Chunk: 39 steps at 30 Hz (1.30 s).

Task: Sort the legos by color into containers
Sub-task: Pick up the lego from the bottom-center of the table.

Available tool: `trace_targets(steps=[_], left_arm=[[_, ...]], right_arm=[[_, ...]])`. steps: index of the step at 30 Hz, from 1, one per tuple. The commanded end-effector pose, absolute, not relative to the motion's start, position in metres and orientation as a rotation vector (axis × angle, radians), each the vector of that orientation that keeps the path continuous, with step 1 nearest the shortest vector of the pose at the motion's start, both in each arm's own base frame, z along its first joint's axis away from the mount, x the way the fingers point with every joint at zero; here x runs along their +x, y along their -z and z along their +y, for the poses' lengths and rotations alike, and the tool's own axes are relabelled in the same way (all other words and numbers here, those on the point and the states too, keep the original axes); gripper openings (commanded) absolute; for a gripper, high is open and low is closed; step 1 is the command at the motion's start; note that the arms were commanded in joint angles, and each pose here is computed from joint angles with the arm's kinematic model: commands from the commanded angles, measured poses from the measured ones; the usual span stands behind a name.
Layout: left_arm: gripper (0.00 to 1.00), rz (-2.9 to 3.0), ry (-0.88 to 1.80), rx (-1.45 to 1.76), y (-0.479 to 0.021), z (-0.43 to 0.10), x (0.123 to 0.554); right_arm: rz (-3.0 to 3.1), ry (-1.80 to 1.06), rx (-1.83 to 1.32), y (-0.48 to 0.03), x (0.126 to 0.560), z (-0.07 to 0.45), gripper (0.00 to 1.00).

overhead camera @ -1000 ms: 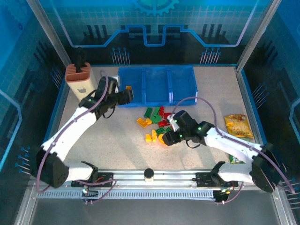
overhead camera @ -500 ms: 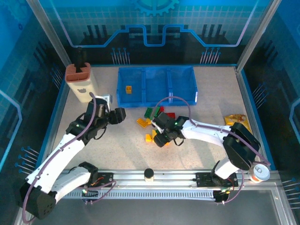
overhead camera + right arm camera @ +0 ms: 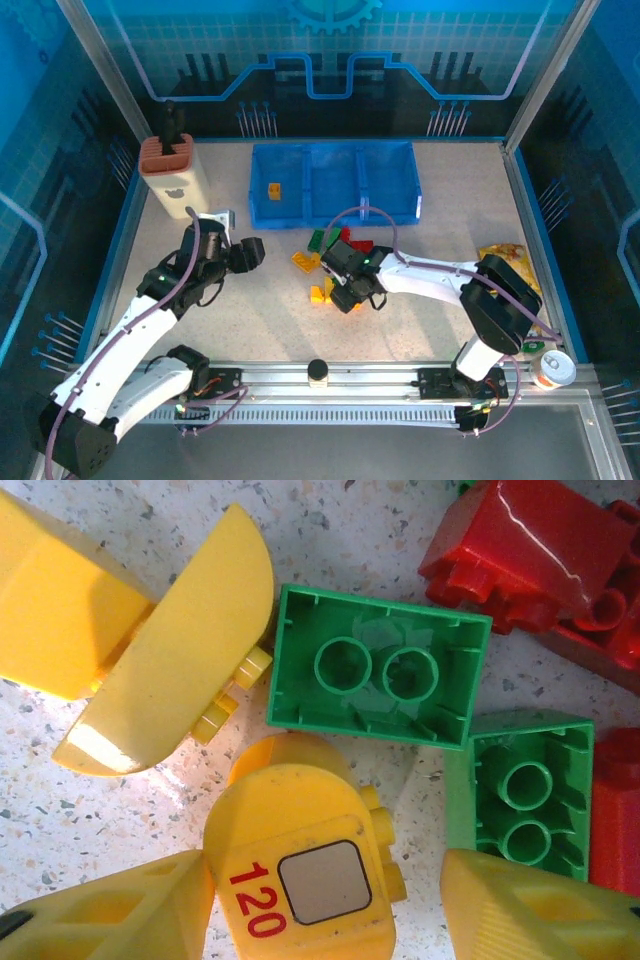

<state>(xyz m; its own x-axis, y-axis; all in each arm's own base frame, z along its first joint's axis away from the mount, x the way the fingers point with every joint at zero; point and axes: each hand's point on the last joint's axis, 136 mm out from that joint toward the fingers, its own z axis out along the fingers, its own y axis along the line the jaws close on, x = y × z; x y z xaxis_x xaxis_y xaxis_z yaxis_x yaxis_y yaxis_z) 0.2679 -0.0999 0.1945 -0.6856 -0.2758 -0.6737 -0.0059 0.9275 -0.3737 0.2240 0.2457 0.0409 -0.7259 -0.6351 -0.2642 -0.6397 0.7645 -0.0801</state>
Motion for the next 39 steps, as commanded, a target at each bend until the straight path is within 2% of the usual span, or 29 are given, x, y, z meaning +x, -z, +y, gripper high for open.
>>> trace_targets(steps=[1,10,13,19,28,35,39], left_arm=[[0.69,2.303,0.420,-0.215,-0.188,-0.096,0.265],[0.69,2.306,0.417,-0.228,-0.183,-0.094,0.262],[0.69,2.306,0.425,-0.235,-0.182,-0.095,0.262],[0.69,2.307,0.409,-0.233,-0.181,-0.092,0.261],[0.68,2.255,0.450,-0.243,-0.185,-0.091,0.252],[0.67,2.261,0.446,-0.276,-0.183,-0.086,0.246],[0.67,2.239,0.477,-0.308,-0.186,-0.085,0.241]], right_arm=[[2.710,0.000,-1.030,-0.033,0.215,0.246,0.60],[2.729,-0.016,-1.042,-0.023,0.205,0.250,0.57],[2.733,-0.022,-1.040,-0.023,0.204,0.252,0.48],[2.708,-0.055,-1.022,-0.035,0.204,0.257,0.38],[2.550,-0.228,-0.972,-0.102,0.221,0.289,0.35],[2.436,-0.320,-0.970,-0.158,0.257,0.325,0.35],[2.413,-0.326,-0.974,-0.173,0.287,0.346,0.35]])
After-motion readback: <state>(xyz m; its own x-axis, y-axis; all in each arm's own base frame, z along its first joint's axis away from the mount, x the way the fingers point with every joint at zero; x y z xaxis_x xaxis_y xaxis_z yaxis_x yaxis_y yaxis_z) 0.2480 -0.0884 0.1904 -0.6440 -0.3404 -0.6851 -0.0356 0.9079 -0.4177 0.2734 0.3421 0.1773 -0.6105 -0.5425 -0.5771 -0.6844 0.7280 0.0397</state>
